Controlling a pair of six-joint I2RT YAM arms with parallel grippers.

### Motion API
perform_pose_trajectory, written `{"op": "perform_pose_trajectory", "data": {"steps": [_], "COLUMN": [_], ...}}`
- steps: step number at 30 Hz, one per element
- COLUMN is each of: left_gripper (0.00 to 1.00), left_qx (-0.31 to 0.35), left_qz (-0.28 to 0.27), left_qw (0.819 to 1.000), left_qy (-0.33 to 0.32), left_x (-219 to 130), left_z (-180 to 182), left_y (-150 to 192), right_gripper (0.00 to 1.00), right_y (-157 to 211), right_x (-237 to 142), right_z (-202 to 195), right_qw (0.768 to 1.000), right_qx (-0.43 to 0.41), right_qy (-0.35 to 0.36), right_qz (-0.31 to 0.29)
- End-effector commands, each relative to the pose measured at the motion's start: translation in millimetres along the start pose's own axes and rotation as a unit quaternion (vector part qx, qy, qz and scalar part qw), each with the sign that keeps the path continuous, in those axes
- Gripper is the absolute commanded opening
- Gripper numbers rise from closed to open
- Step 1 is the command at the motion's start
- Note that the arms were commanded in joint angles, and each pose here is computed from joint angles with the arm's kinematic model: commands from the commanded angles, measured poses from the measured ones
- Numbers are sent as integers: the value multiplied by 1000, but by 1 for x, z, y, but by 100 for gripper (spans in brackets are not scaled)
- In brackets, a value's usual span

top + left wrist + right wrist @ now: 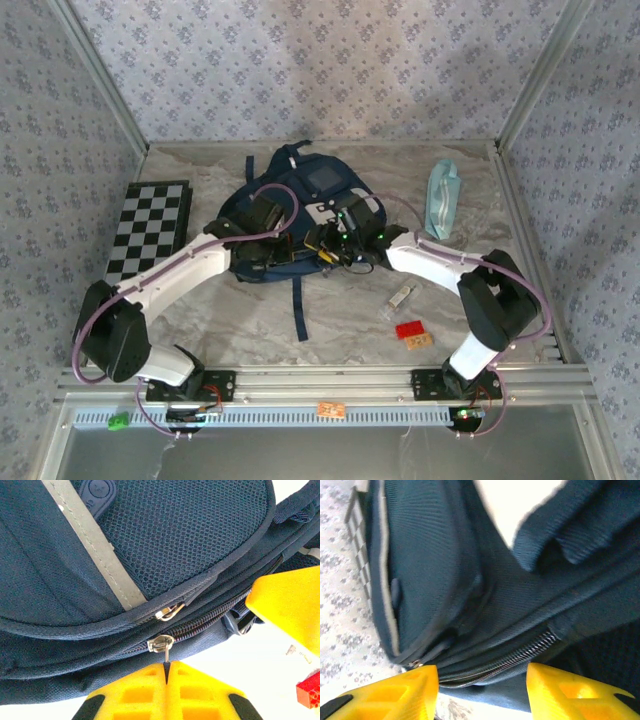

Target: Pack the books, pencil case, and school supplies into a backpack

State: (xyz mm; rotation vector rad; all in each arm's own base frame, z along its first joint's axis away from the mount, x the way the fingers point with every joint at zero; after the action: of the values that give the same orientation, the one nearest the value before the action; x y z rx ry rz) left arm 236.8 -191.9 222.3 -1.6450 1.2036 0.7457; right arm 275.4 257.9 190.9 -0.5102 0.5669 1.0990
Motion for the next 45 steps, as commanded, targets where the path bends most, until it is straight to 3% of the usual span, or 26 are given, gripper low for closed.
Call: {"op": "perform_pose_trajectory", "data": {"steps": [1, 5, 8, 11, 15, 17, 30, 45], "left_gripper": [0, 0, 0, 0, 0, 0, 0, 0], "left_qx": [4, 4, 2, 4, 9, 14, 18, 3], "left_qz": [-17, -15, -9, -5, 5, 9, 13, -3], "left_qw": [999, 1000, 999, 1000, 1000, 1000, 977, 956], "left_qy": [29, 23, 32, 31, 14, -5, -212, -294], "left_x": [-6, -4, 0, 3, 6, 7, 8, -4], "left_z": [-12, -10, -12, -13, -9, -5, 67, 93], "left_y": [-9, -8, -7, -6, -3, -1, 22, 16], "right_gripper": [54, 60, 58, 46, 8, 0, 0, 0], "right_y": [-8, -6, -8, -16, -27, -33, -75, -85], "right_x": [6, 19, 33, 37, 29, 24, -30, -37], "right_z": [4, 5, 2, 0, 3, 0, -20, -31], "right_qw": [998, 996, 994, 992, 990, 989, 988, 985], "right_qx": [51, 81, 90, 89, 66, 61, 64, 81], "right_qy": [-7, -3, 21, 15, 29, 35, -7, -12], "right_qz": [-36, -36, -52, -85, -122, -131, -137, -149]}}
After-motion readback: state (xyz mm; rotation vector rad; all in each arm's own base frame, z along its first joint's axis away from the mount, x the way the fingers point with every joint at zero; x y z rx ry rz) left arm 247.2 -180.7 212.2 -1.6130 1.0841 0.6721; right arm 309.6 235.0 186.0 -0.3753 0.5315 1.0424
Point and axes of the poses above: each hand's point on the last joint's axis, 136 mm out from that joint toward the fingers, its own x axis out along the fingers, its own z axis along the line the jaws close on, y = z × x, the point moved 10 cm from there along -x, back along the fingers
